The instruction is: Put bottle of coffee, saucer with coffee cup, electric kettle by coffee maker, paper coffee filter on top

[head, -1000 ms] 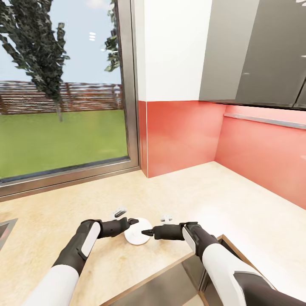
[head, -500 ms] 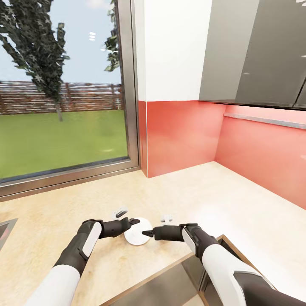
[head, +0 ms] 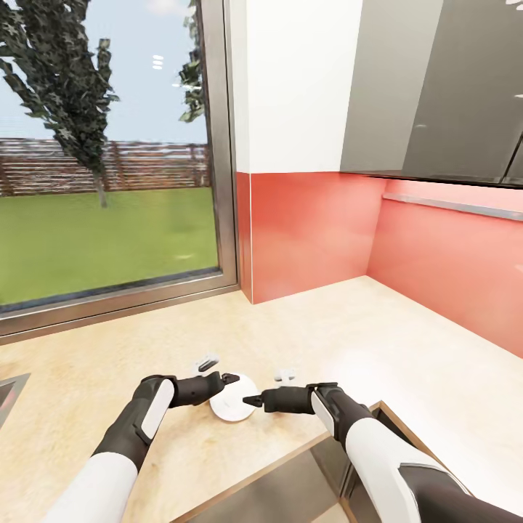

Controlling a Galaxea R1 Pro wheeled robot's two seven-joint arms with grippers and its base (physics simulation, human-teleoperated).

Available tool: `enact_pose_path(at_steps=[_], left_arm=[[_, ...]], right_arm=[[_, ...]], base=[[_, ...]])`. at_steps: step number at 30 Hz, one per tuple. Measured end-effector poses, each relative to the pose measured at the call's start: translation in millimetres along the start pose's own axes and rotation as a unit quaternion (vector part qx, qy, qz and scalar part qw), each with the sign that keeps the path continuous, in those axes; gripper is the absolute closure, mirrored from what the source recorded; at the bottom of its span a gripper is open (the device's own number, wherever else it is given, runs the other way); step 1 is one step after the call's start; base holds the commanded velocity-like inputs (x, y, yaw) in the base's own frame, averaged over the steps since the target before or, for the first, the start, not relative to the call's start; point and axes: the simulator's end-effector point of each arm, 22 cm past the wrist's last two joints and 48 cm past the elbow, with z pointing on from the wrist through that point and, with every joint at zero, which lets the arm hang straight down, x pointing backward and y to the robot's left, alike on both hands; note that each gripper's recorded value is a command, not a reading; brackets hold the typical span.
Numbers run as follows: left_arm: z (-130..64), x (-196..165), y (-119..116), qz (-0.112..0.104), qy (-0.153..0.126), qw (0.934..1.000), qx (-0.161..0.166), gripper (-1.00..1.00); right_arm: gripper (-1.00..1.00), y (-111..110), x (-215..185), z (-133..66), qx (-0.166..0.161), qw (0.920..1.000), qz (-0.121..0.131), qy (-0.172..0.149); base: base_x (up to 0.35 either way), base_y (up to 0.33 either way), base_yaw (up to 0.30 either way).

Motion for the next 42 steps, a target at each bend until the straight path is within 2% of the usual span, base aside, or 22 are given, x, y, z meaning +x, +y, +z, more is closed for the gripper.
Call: enact_pose_path(at_steps=[3,4,8,11,21,31,39,42], left_arm=[[0.0,0,0,0.000,0.000,1.0000,0.000,-1.00],[-0.1,0,0,-0.001,0.000,1.0000,0.000,1.00],[-0.3,0,2,0.001,0.000,1.0000,-0.003,1.00],[-1.0,-2,-5,-0.012,-0.002,0.9999,0.011,1.00],[-1.8,-3,-1,-0.007,-0.003,1.0000,0.005,1.00],[-5.3,-6,-7,-0.006,-0.005,0.9996,0.027,1.00],[-14.9,-19,5,0.003,-0.014,0.9998,0.014,1.00],[-20.7,-26,11,0.000,-0.020,0.9997,0.013,1.00]], right_arm=[[-1.00,0,0,0.0,0.000,1.0000,0.000,0.001],[-1.00,0,0,0.0,0.000,1.0000,0.000,0.001],[-1.00,0,0,0.1,0.000,1.0000,0.000,0.001],[-1.00,0,0,0.0,0.000,1.0000,-0.001,0.001],[-1.00,0,1,0.1,0.001,1.0000,-0.001,0.002],[-1.00,0,0,-0.1,0.002,1.0000,-0.004,0.003],[-1.00,-1,-3,-0.8,0.002,1.0000,-0.003,0.000],[-1.00,-1,-6,-1.6,0.002,1.0000,-0.004,-0.004]], base=[[0.000,0.000,0.000],[0.000,0.000,0.000],[0.000,0.000,0.000],[0.000,0.000,0.000],[0.000,0.000,0.000],[0.000,0.000,0.000],[0.000,0.000,0.000],[0.000,0.000,0.000]])
